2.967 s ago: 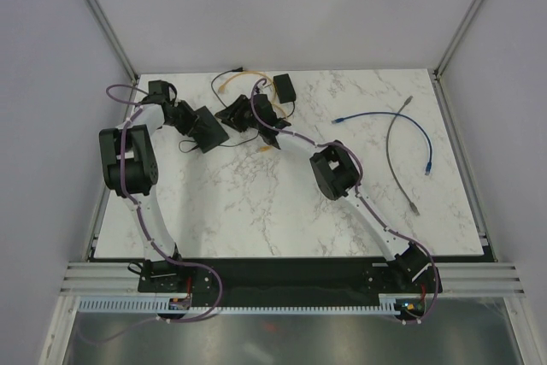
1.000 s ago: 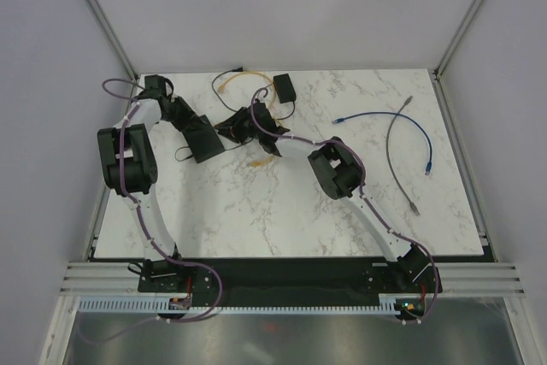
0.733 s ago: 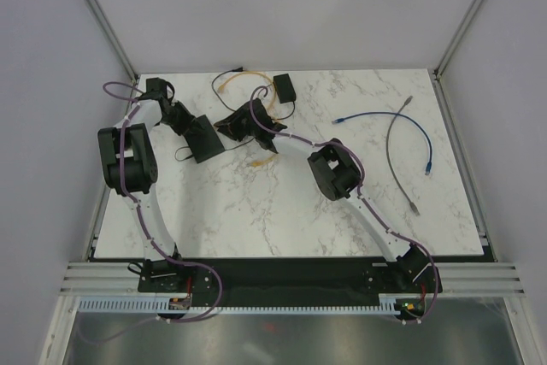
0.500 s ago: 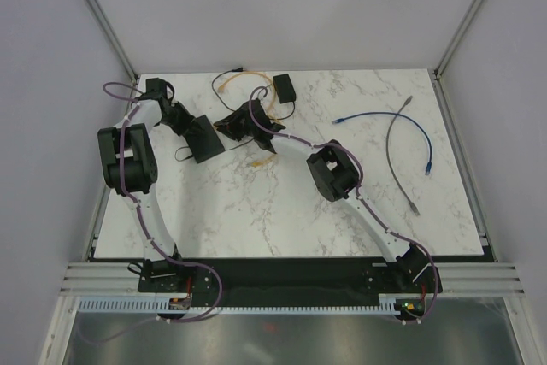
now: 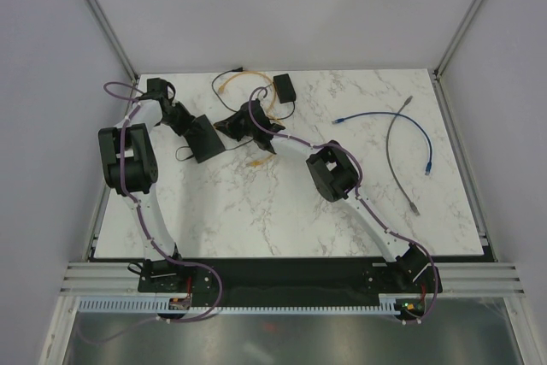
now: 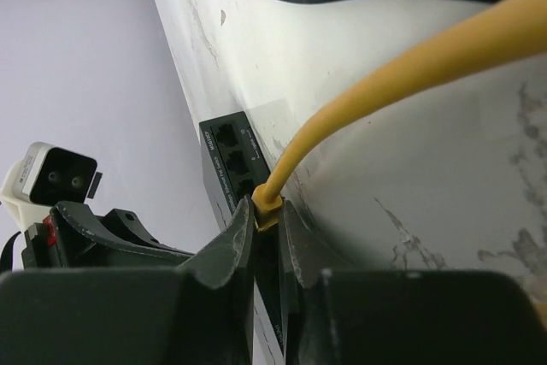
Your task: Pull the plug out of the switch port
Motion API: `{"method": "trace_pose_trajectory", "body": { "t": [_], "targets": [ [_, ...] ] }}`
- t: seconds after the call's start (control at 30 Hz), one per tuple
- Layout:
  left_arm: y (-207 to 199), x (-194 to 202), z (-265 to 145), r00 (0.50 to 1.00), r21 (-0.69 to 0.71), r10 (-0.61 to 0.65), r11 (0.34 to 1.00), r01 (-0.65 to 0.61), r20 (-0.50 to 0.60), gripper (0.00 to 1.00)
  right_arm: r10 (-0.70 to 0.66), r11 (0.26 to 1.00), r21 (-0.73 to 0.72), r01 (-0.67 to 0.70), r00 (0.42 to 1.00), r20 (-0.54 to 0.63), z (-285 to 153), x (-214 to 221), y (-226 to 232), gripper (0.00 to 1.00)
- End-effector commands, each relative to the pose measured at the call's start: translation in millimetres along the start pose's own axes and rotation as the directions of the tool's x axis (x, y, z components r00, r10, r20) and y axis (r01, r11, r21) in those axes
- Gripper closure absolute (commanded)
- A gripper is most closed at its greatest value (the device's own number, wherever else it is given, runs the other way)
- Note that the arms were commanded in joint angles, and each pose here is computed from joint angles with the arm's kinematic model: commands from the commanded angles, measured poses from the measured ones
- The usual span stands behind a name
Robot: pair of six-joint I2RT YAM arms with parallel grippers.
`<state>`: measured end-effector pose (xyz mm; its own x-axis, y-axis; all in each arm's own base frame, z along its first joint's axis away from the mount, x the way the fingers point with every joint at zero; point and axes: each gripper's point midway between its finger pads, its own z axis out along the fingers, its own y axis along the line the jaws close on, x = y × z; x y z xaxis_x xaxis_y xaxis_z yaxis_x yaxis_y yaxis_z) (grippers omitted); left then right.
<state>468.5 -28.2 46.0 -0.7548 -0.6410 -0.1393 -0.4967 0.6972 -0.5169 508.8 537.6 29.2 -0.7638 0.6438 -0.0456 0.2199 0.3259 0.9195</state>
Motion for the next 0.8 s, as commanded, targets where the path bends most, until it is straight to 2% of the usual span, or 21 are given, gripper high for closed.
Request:
{"method": "trace_pose_trajectory", "body": {
  "t": [0.0, 0.07, 0.27, 0.47, 0.67, 0.73, 0.77],
  "targets": [
    [17.0, 15.9, 9.0, 0.999, -0.085, 0.013, 0.996, -0.017, -0.046, 0.72, -0.001, 0.997, 0.071, 0.003, 1.000, -0.030, 8.2, 12.8, -34.0, 0.93],
    [21.3, 19.2, 10.1, 0.998, -0.097, 0.005, 0.995, -0.010, -0.058, 0.72, 0.004, 0.997, 0.071, -0.002, 0.999, -0.036, 8.3, 11.5, -36.0, 1.00],
    [33.6, 33.0, 15.6, 0.987, -0.114, -0.113, 0.988, 0.101, -0.113, 0.72, 0.097, 0.994, -0.040, -0.097, 0.995, -0.018, 5.5, -12.2, -19.1, 1.00],
    [36.7, 34.2, 13.1, 0.986, -0.127, -0.129, 0.985, 0.115, -0.108, 0.71, 0.247, 0.966, -0.082, -0.246, 0.969, -0.004, 3.7, -30.0, -14.8, 1.00],
    [40.1, 36.2, 13.9, 0.986, -0.142, -0.131, 0.983, 0.116, -0.106, 0.71, 0.193, 0.981, -0.011, -0.193, 0.979, 0.064, 1.1, -36.8, -19.0, 1.00],
    [42.4, 37.9, 14.3, 0.985, -0.149, -0.135, 0.982, 0.118, -0.107, 0.71, 0.127, 0.991, 0.037, -0.131, 0.988, 0.086, 0.9, -38.4, -28.5, 1.00],
    [42.8, 38.7, 15.4, 0.985, -0.146, -0.130, 0.983, 0.113, -0.112, 0.71, 0.085, 0.995, 0.035, -0.088, 0.992, 0.096, 1.8, -42.4, -19.1, 1.00]
  ]
}}
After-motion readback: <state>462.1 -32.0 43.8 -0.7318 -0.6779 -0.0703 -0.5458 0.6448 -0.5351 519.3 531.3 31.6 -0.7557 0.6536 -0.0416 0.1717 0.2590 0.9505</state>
